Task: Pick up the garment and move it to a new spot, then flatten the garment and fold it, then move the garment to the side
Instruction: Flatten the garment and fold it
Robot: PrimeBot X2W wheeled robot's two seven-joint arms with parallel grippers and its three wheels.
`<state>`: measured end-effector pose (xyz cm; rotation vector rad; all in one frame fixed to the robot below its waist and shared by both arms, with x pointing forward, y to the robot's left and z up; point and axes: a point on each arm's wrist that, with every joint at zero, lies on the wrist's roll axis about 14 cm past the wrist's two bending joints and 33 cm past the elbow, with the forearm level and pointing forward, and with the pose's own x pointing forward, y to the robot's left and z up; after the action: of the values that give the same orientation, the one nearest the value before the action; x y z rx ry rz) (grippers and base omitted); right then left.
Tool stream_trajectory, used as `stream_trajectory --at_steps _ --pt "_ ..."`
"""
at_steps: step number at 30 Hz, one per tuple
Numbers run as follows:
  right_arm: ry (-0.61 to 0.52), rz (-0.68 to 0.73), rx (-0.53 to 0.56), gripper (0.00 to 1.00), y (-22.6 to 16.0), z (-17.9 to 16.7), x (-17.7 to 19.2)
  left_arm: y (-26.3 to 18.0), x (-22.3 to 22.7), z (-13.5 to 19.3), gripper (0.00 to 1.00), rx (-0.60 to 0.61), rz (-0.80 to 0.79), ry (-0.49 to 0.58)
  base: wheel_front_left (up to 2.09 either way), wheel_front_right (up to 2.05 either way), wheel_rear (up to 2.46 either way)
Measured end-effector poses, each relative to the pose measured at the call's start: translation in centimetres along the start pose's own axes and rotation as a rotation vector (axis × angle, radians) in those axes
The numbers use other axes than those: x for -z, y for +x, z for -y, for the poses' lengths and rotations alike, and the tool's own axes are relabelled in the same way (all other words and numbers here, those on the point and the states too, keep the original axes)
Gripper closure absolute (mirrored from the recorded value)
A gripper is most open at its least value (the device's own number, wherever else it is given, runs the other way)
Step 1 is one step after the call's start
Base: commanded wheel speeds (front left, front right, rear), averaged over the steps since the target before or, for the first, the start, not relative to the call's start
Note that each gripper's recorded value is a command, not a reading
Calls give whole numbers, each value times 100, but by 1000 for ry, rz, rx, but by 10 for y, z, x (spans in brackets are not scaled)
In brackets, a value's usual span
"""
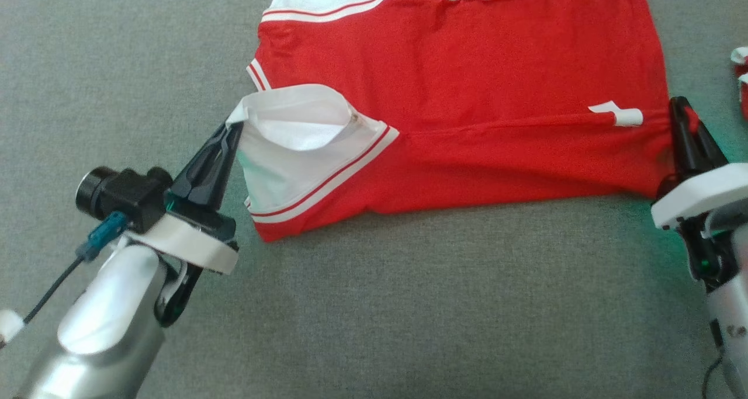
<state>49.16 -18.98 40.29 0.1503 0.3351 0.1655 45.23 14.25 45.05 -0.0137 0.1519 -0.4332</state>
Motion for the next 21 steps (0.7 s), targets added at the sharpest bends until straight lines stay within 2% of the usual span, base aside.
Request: stream_trajectory --at_steps 1,2,3,4,5,8,12,18,21 --pt "-9 -12 -1 58 3 0 3 3 3 -2 100 -4 -9 3 0 0 0" --pt "-10 -19 -1 0 6 -1 6 5 6 -4 89 -8 -18 5 0 0 0" --pt "-10 -16 1 0 8 -1 6 7 8 -6 65 -12 -26 5 0 0 0" --pt "-11 -2 1 0 10 -2 4 8 10 -6 14 -13 -33 4 0 0 0" --pt "-11 12 0 0 11 -3 1 9 11 -6 0 -10 -37 4 0 0 0" --pt "-47 68 -14 0 11 -8 -9 11 0 -7 0 -31 0 -8 0 0 0" --pt "-119 137 -18 0 3 -9 -26 2 -12 -12 0 -117 48 -21 0 0 0" --pt "-83 167 17 0 -26 -8 -24 -47 51 28 0 -197 -72 -235 0 0 0" --pt "-63 160 33 0 -39 -6 -16 -62 74 41 0 -215 -132 -278 0 0 0"
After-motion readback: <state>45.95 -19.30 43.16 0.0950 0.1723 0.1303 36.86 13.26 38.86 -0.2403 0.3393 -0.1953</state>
